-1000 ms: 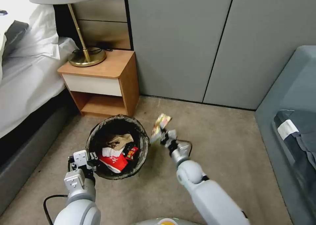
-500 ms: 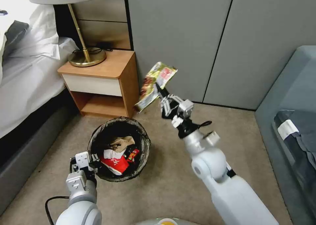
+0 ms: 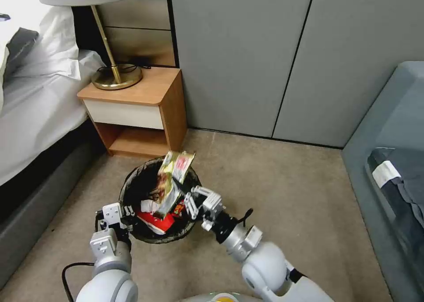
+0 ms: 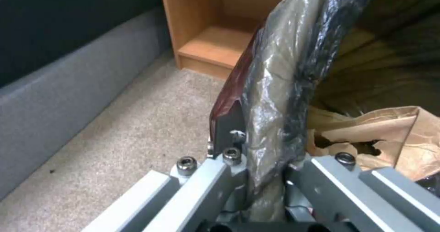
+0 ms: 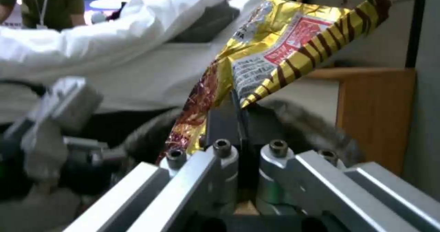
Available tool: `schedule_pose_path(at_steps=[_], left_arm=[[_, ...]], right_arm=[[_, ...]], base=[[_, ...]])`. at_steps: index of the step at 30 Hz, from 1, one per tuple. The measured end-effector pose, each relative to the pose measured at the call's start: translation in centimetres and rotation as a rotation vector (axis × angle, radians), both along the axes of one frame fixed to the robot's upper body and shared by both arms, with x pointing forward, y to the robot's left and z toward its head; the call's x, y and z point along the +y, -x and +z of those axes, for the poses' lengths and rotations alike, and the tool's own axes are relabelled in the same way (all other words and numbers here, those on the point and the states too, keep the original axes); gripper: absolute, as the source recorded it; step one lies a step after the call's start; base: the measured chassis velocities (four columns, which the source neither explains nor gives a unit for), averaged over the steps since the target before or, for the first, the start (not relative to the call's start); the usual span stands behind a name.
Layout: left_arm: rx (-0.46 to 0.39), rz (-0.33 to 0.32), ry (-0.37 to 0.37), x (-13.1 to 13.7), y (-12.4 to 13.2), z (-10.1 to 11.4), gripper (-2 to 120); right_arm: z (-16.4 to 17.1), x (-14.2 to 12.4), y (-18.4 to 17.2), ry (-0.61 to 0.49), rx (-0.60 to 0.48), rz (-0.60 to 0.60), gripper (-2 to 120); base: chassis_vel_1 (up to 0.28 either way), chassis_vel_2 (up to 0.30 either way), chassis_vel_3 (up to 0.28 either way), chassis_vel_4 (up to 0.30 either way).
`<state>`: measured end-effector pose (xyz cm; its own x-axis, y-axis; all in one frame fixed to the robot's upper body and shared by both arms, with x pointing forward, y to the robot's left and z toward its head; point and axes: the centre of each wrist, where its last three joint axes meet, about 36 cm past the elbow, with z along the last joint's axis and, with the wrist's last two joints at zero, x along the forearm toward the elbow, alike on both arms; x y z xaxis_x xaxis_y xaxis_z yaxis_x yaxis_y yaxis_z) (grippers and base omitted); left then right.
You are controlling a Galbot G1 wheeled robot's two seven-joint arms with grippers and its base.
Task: Pick up the trash bin, then pick up the garbage from the floor and place it into the trash bin.
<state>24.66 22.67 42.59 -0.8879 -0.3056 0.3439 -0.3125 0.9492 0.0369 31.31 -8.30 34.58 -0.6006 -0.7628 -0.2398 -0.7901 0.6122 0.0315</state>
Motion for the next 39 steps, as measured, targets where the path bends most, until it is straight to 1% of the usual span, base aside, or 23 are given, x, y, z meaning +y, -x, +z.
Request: schedule_pose_path(at_steps=[3,8,10,11,15,16,19,20,23,24,26,27,29,30,31,33,34,36,38,39], left_arm=[[0.001,-0.003,0.002,-0.1,0.0,0.0,0],[-0.001,-0.004,0.003,-0.2,0.0,0.0,0],[-0.004,-0.005,0.003,-0.2,0.0,0.1,0],[-0.004,-0.005,0.003,-0.2,0.0,0.1,0],[-0.004,-0.004,0.004,-0.2,0.0,0.1,0],[-0.004,-0.004,0.004,-0.2,0.0,0.1,0],[-0.004,-0.004,0.004,-0.3,0.0,0.1,0],[-0.004,-0.004,0.004,-0.3,0.0,0.1,0],[-0.001,-0.006,0.003,-0.4,0.1,0.1,0],[-0.001,-0.006,0.003,-0.4,0.1,0.1,0],[0.001,-0.008,0.003,-0.5,0.2,0.1,0],[0.001,-0.008,0.003,-0.5,0.2,0.1,0],[0.0,-0.008,0.002,-0.5,0.2,0.1,0],[0.0,-0.008,0.002,-0.5,0.2,0.1,0],[0.0,-0.008,0.002,-0.5,0.2,0.1,0],[0.0,-0.008,0.0,-0.5,0.2,0.1,0],[0.0,-0.008,0.0,-0.5,0.2,0.1,0],[0.001,-0.007,-0.003,-0.4,0.1,0.0,0],[0.005,-0.004,-0.006,-0.2,0.0,-0.3,0],[0.005,-0.004,-0.006,-0.2,0.0,-0.3,0]], right_arm=[[-1.9,0.5,0.0,0.039,0.025,0.004,0],[-3.4,1.0,0.2,0.074,0.059,0.001,1],[-4.0,1.3,0.4,0.088,0.066,0.006,13],[-4.0,1.3,0.4,0.088,0.066,0.006,13],[-4.0,1.5,0.6,0.093,0.064,0.015,31],[-4.0,1.5,0.6,0.093,0.064,0.015,31],[-3.7,1.4,0.5,0.092,0.057,0.017,44],[-3.7,1.4,0.5,0.092,0.057,0.017,44],[-3.4,1.3,0.5,0.093,0.052,0.018,59],[-3.4,1.3,0.5,0.093,0.052,0.018,59],[-3.1,1.2,0.3,0.093,0.047,0.016,69],[-3.1,1.2,0.3,0.093,0.047,0.016,69],[-2.6,1.1,0.0,0.092,0.038,0.008,81],[-2.6,1.1,0.0,0.092,0.038,0.008,81],[-2.3,1.0,-0.1,0.09,0.032,0.001,84],[-1.4,0.9,-0.3,0.089,0.008,-0.02,96],[-1.4,0.9,-0.3,0.089,0.008,-0.02,96],[-0.5,0.5,-0.5,0.096,-0.027,-0.039,99],[0.8,-0.1,-0.5,0.107,-0.073,-0.056,100],[0.8,-0.1,-0.5,0.107,-0.073,-0.056,100]], base=[[0.0,0.0,0.0,0.0],[0.0,0.0,0.0,0.0],[0.0,0.0,0.0,0.0],[0.0,0.0,0.0,0.0],[0.0,0.0,0.0,0.0],[0.0,0.0,0.0,0.0],[0.0,0.0,0.0,0.0],[0.0,0.0,0.0,0.0],[0.0,0.0,0.0,0.0],[0.0,0.0,0.0,0.0],[0.0,0.0,0.0,0.0],[0.0,0.0,0.0,0.0],[0.0,0.0,0.0,0.0],[0.0,0.0,0.0,0.0],[0.0,0.0,0.0,0.0],[0.0,0.0,0.0,0.0],[0.0,0.0,0.0,0.0],[0.0,0.0,0.0,0.0],[0.0,0.0,0.0,0.0],[0.0,0.0,0.0,0.0]])
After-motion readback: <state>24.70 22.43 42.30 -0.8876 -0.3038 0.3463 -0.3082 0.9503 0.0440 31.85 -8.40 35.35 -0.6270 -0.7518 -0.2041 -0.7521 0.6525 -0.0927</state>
